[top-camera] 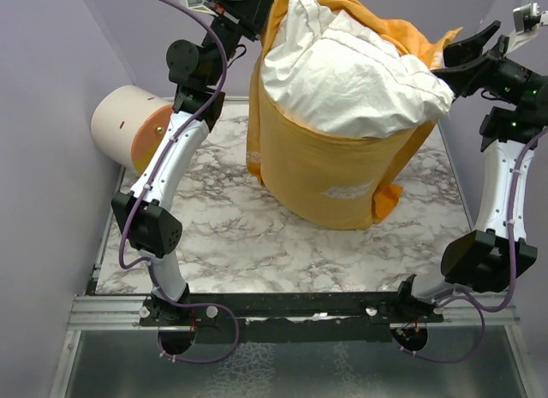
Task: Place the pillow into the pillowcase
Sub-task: Stuff the pillow into the pillowcase.
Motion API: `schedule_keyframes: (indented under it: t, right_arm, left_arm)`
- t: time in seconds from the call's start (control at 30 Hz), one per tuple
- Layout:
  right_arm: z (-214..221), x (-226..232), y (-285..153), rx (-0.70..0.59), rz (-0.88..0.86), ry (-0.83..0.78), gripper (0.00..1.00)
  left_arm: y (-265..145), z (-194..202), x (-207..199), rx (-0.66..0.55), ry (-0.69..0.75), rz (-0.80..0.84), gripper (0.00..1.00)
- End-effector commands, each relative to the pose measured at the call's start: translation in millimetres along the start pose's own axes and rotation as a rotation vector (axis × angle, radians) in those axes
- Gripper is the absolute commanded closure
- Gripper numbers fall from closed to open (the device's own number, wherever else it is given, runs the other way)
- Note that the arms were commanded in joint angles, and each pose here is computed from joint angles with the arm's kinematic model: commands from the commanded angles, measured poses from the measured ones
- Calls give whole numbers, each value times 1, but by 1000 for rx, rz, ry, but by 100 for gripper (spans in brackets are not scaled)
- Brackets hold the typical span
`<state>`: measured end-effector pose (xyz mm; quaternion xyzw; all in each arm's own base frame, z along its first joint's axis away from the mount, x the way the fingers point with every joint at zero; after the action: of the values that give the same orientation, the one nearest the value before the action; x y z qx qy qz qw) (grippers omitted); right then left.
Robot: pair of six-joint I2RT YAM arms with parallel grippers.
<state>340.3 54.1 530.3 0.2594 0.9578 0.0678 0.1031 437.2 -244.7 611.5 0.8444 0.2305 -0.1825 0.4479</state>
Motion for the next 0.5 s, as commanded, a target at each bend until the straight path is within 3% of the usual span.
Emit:
schedule_keyframes:
  t: [0.0,0.23,0.47]
  right_arm:
    - [20,5,0,-45,-58,217,18]
    - [32,2,1,-32,-25,374,1]
    - [29,10,8,-163,-44,616,0]
  left_arm:
    - [-3,-27,-65,-22,-7,160,100]
    - [-3,-26,-66,-18,-31,163,100]
    - [-4,-23,-67,-5,-66,174,100]
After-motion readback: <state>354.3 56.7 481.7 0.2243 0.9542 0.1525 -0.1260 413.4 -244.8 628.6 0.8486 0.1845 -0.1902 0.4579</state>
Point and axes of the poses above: each gripper's point midway between its finger pads, its own y axis out along the fingers, its own x axis along the line the jaws close on, z = x × y, the point moved 1 cm from there along -y, back along the fingers, and after that the axes turned 14 degrees about -y, right-handed, at the moved point
